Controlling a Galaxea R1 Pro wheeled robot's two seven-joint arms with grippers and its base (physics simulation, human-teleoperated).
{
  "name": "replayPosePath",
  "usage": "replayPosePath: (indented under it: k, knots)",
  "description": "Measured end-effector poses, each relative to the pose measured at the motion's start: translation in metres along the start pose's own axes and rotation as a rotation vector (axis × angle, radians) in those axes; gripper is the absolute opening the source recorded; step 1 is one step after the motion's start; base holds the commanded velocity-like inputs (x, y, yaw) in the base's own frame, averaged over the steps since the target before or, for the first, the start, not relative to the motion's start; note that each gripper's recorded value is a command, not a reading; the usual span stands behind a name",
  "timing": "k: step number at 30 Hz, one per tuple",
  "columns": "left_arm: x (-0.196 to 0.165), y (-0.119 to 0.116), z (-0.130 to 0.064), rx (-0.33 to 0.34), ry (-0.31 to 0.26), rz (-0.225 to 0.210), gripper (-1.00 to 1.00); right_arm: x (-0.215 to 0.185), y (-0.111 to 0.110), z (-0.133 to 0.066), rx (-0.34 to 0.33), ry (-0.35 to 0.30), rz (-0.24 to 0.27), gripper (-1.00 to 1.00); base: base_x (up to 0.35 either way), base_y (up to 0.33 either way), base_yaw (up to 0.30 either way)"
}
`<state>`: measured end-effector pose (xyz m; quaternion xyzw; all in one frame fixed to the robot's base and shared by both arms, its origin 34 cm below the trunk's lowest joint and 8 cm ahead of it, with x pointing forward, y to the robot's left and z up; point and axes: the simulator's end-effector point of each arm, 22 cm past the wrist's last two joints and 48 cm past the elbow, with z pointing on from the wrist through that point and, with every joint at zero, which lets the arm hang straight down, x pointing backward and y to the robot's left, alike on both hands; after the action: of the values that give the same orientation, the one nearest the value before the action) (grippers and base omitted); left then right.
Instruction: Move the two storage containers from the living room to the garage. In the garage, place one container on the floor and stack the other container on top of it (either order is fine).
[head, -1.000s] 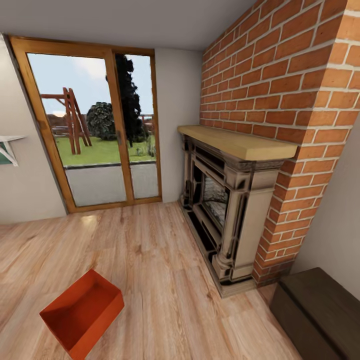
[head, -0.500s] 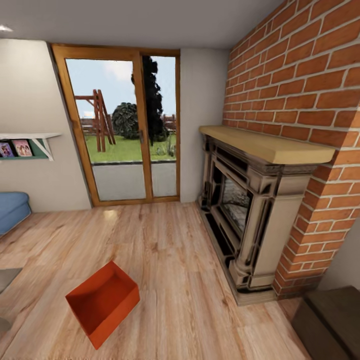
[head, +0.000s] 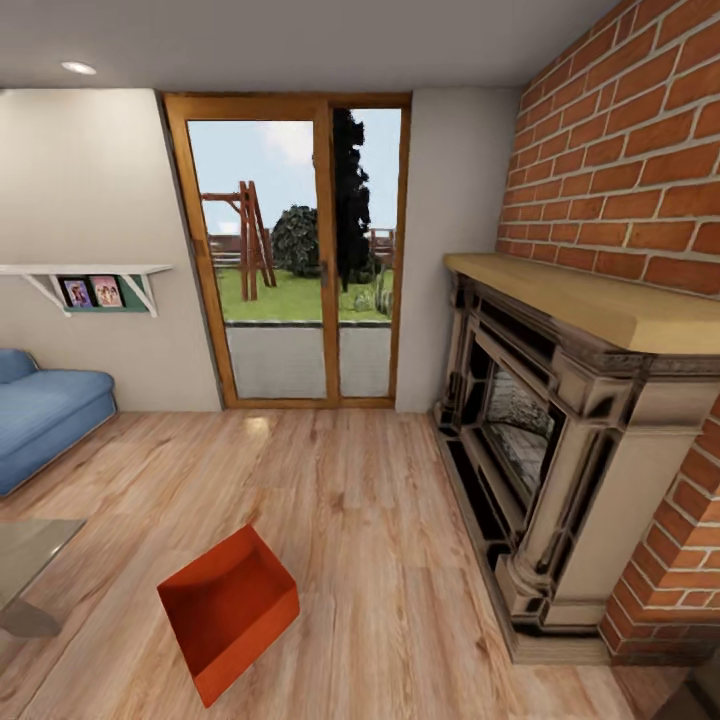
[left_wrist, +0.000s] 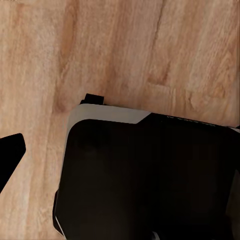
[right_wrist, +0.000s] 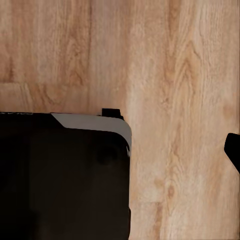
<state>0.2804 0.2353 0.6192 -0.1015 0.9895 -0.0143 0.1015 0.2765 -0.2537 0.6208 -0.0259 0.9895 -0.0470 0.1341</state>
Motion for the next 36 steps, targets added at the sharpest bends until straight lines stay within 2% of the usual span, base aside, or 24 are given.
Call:
replayPosePath:
  k: [9, 26, 36]
  knots:
    - [-0.0051, 0.0002, 0.0, 0.0, -0.023, 0.0, 1.0, 0.0, 0.0001, 0.0, 0.0, 0.0, -0.002, 1.0, 0.256, -0.176, 0.274]
    - [-0.0052, 0.0004, 0.0, -0.001, -0.023, 0.0, 1.0, -0.0001, 0.0001, 0.0, -0.001, 0.0, -0.003, 1.0, 0.236, -0.167, 0.274]
    - [-0.0052, 0.0004, 0.0001, -0.001, -0.023, 0.0, 1.0, -0.0001, 0.0001, 0.0001, -0.001, 0.0, -0.003, 1.0, 0.165, -0.086, 0.274]
